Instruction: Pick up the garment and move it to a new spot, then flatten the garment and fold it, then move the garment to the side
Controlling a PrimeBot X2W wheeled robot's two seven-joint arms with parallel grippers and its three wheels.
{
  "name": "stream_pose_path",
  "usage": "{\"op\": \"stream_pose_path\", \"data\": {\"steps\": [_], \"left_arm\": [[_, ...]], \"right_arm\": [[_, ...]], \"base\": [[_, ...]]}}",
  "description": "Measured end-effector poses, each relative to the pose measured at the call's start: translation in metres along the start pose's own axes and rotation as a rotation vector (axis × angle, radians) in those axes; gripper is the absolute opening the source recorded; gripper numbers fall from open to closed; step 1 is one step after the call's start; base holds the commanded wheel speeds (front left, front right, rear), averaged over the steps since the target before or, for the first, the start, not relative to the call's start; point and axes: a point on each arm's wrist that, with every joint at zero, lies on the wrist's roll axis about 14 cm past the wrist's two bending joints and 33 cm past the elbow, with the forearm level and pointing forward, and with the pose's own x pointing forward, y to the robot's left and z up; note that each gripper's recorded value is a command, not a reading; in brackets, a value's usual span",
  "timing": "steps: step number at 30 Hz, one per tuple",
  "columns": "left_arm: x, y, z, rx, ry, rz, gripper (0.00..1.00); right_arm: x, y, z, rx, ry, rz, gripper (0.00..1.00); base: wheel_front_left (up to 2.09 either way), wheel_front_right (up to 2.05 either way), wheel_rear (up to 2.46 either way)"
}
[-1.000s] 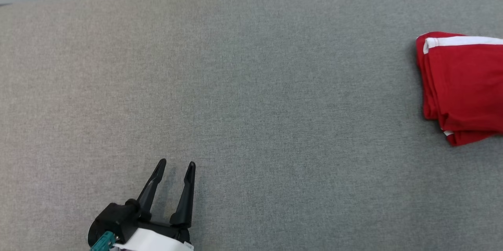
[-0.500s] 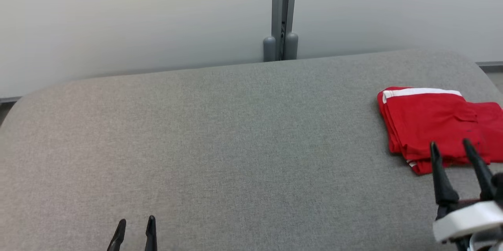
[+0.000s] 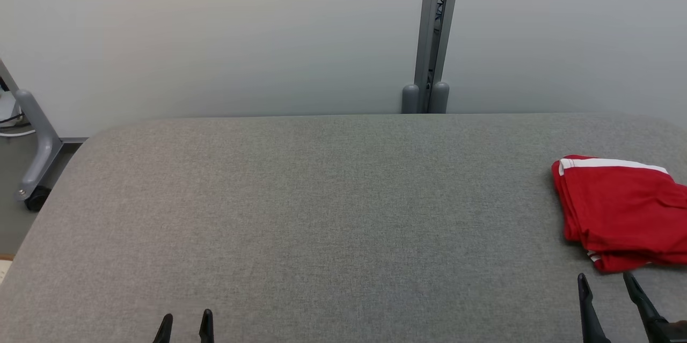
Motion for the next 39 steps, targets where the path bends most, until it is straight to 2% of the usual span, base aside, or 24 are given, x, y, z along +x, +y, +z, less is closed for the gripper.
{"op": "stream_pose_path", "data": {"steps": [11, 15, 16, 24, 39], "left_arm": [[0.003, -0.01, -0.006, 0.001, 0.021, -0.036, 1.0], [0.002, -0.013, -0.011, -0.006, 0.038, -0.05, 1.0], [0.002, -0.013, -0.014, -0.007, 0.045, -0.051, 0.0], [-0.01, -0.008, -0.041, -0.033, 0.139, -0.021, 0.0], [0.009, -0.001, -0.031, -0.268, 0.139, 0.038, 0.0]], "right_arm": [[-0.005, -0.004, -0.003, 0.015, 0.006, -0.021, 1.0], [-0.005, 0.004, -0.001, 0.013, 0.001, 0.004, 1.0], [-0.005, 0.005, -0.003, 0.014, 0.006, 0.004, 0.0], [-0.019, 0.011, -0.036, 0.067, 0.12, -0.007, 0.0], [-0.008, 0.001, -0.033, 0.36, 0.118, -0.087, 0.0]], "base": [[0.0, 0.0, 0.0], [0.0, 0.0, 0.0], [0.0, 0.0, 0.0], [0.0, 0.0, 0.0], [0.0, 0.0, 0.0]]}}
